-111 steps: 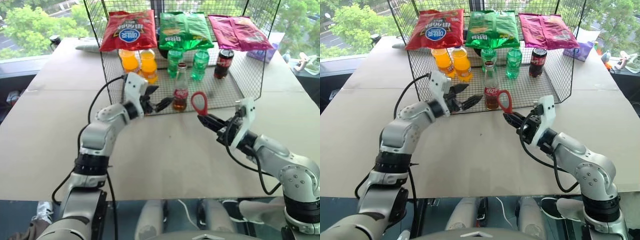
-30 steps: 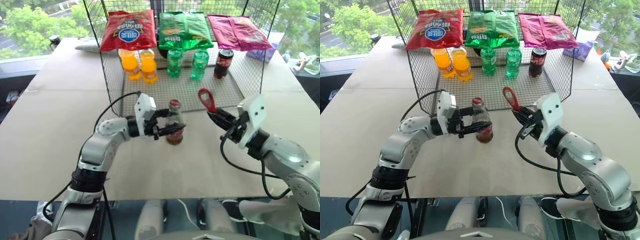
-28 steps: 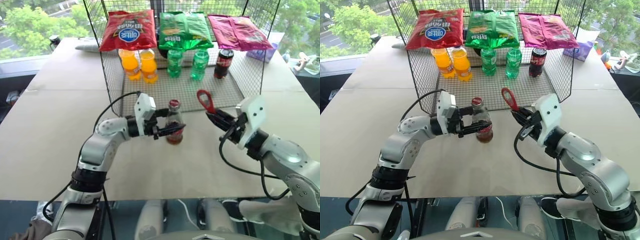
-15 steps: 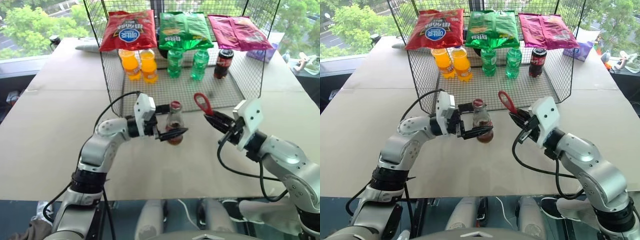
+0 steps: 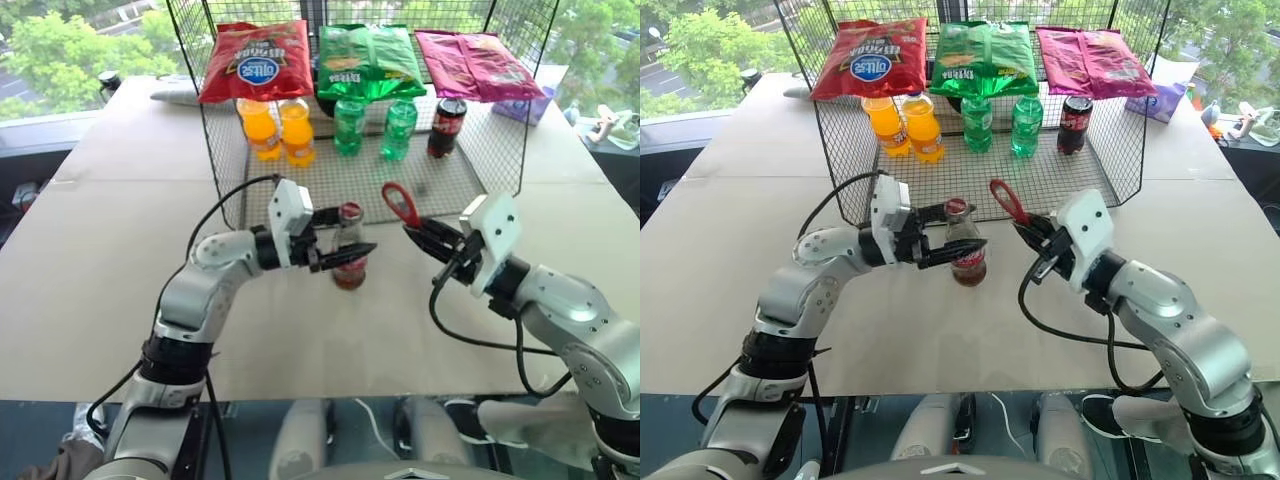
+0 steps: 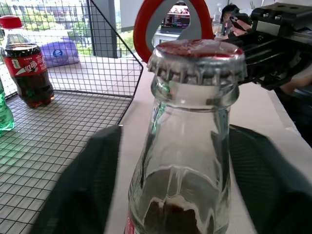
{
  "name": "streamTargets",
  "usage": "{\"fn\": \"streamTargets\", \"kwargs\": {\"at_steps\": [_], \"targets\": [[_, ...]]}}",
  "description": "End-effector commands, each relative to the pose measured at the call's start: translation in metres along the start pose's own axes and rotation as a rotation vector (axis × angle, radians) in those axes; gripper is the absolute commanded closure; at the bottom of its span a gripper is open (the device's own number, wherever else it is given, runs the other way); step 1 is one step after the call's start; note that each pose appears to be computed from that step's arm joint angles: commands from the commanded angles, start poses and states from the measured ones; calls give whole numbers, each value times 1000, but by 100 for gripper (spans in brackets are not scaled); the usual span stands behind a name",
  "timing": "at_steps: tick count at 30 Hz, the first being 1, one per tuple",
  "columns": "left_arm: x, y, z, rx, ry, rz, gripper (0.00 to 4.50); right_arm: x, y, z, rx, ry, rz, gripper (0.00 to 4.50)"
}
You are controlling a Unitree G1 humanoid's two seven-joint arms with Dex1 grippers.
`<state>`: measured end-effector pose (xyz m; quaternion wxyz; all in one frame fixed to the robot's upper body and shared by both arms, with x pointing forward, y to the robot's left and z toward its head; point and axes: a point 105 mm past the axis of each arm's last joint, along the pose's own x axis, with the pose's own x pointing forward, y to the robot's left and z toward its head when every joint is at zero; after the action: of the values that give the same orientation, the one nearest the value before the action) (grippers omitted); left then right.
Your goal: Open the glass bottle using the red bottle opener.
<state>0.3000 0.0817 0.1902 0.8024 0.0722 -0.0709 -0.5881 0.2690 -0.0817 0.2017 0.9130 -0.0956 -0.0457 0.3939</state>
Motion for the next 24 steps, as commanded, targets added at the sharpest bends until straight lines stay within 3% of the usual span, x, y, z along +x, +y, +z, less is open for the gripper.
{"fn": "streamTargets", "kwargs": {"at_steps": [1, 2, 18, 20, 21, 24], "targets": [[-3, -3, 7, 29, -6, -9, 274, 1, 9, 17, -57, -52, 38, 450], [-3, -3, 6, 28, -5, -9, 290, 1, 9, 18, -63, -53, 44, 450], [-3, -5, -2, 6, 37, -23, 291, 7, 15, 11, -207, -33, 103, 450], [-4, -5, -3, 9, 39, -21, 188, 8, 14, 12, -210, -38, 98, 450], [-4, -4, -3, 12, 34, -13, 165, 9, 14, 12, -212, -40, 96, 450], [-5, -1, -5, 13, 29, -2, 25, 10, 15, 13, -219, -44, 96, 450]]}}
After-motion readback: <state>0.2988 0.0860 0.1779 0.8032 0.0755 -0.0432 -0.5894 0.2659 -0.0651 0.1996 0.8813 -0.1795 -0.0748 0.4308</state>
